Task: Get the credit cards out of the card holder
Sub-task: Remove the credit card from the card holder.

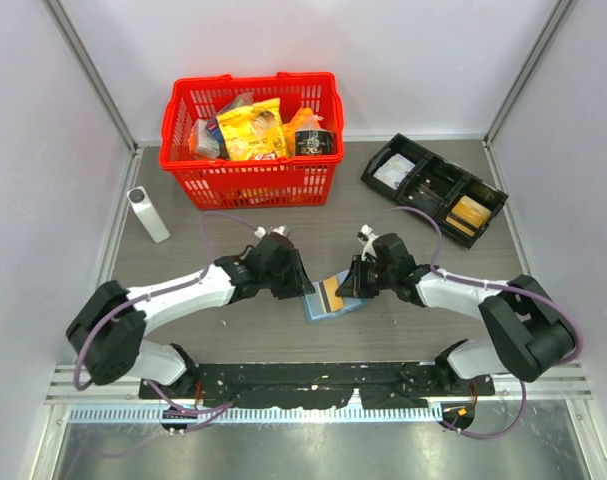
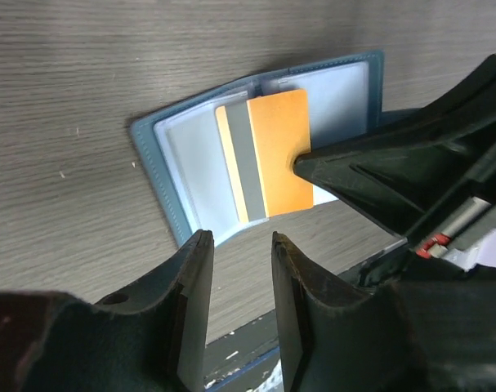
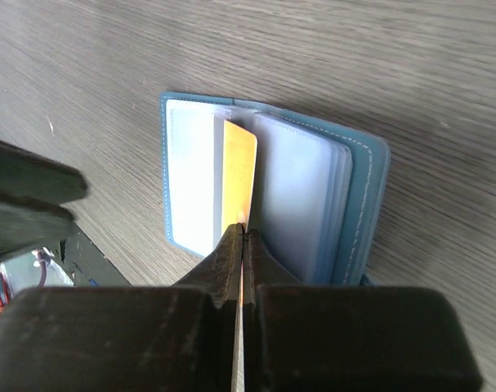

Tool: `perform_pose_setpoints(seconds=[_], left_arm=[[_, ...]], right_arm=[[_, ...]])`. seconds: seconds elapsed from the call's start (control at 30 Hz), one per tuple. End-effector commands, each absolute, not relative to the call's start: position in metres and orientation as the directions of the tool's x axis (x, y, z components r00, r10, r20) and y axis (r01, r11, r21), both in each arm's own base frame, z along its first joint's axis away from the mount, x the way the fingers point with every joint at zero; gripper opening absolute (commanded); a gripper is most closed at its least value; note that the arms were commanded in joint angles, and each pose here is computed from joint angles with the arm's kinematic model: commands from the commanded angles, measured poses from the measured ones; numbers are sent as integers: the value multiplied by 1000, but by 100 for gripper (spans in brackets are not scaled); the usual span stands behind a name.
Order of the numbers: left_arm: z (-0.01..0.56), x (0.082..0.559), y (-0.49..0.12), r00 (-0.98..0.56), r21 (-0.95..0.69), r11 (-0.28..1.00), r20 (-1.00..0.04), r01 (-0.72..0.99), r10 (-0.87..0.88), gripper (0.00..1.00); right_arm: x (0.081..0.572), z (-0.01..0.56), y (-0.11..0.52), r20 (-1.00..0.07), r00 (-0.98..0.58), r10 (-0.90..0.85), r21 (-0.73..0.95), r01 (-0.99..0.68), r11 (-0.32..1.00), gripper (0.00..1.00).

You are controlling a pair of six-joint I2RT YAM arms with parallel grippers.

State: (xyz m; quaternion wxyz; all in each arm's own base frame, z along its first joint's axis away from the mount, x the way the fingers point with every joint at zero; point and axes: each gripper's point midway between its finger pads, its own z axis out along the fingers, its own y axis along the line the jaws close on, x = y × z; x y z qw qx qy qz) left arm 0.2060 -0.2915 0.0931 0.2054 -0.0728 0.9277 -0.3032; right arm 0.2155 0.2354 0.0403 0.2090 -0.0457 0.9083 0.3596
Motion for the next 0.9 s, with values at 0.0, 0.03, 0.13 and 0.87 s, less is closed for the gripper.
perform_pose_setpoints(seconds=[0.0,0.03,0.13,0.87], left_arm=[[93,208,-321,-929,-621,781,-325,66,-180,36],[85,207,-324,-933,-605,793,-320,66,-166,34],[65,204,-322,-943,-574,817,-297,53,-148,24],[-18,172,-249,-960,-263,965,-266,-10,-82,0]], right_arm=[[229,34,247,-441,-894,80,612,-235,755,1],[228,31,247,-440,-895,73,603,-235,762,1],[227,21,249,-426,-902,67,598,-225,769,1],[236,37,212,-442,-895,-61,307,-215,927,1]])
